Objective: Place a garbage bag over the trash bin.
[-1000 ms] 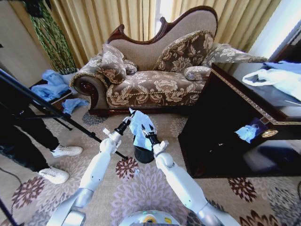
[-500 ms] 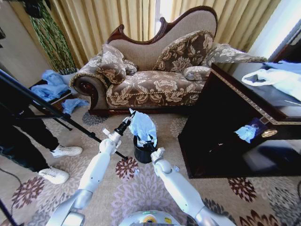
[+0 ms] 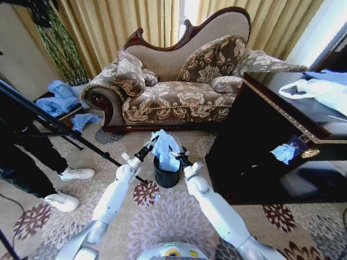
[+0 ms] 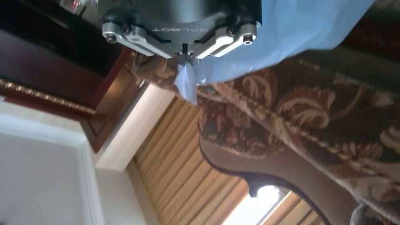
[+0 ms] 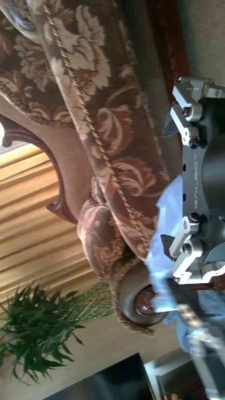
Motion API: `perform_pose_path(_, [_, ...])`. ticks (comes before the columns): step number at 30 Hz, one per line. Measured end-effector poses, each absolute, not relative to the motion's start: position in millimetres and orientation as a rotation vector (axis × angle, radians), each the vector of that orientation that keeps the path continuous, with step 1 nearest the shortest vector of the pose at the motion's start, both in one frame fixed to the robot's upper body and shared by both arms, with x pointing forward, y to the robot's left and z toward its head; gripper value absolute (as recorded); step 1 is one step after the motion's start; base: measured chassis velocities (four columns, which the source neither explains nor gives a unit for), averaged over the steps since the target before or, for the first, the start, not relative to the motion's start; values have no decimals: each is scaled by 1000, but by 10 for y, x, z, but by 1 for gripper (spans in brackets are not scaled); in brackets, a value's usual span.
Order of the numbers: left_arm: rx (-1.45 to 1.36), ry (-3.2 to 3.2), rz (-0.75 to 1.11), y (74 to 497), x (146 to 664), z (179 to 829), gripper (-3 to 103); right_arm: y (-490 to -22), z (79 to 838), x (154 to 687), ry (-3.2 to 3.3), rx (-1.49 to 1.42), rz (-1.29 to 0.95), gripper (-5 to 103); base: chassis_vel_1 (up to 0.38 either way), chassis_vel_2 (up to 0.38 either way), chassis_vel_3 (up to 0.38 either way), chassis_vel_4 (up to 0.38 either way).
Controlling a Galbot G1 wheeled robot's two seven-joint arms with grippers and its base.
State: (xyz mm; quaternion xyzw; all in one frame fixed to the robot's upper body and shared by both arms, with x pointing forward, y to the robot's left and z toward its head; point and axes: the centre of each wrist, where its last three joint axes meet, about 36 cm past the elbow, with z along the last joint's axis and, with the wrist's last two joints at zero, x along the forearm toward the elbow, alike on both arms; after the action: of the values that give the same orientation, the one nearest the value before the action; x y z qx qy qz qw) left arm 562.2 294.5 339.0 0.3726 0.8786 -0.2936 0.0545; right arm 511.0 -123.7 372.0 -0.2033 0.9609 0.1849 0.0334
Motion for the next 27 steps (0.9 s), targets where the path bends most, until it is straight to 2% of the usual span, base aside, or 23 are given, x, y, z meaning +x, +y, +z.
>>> perform_pose_path(11, [1156,2727,-917,2753,5295,3047,0,-1168,3888,5217,2939,-653,579,100,0,0,0,0])
perform_pose_path(27, [974,2793,-973,2450,4473,2592,0,-1269,3813,5163,2973,-645,534,100,0,0,0,0])
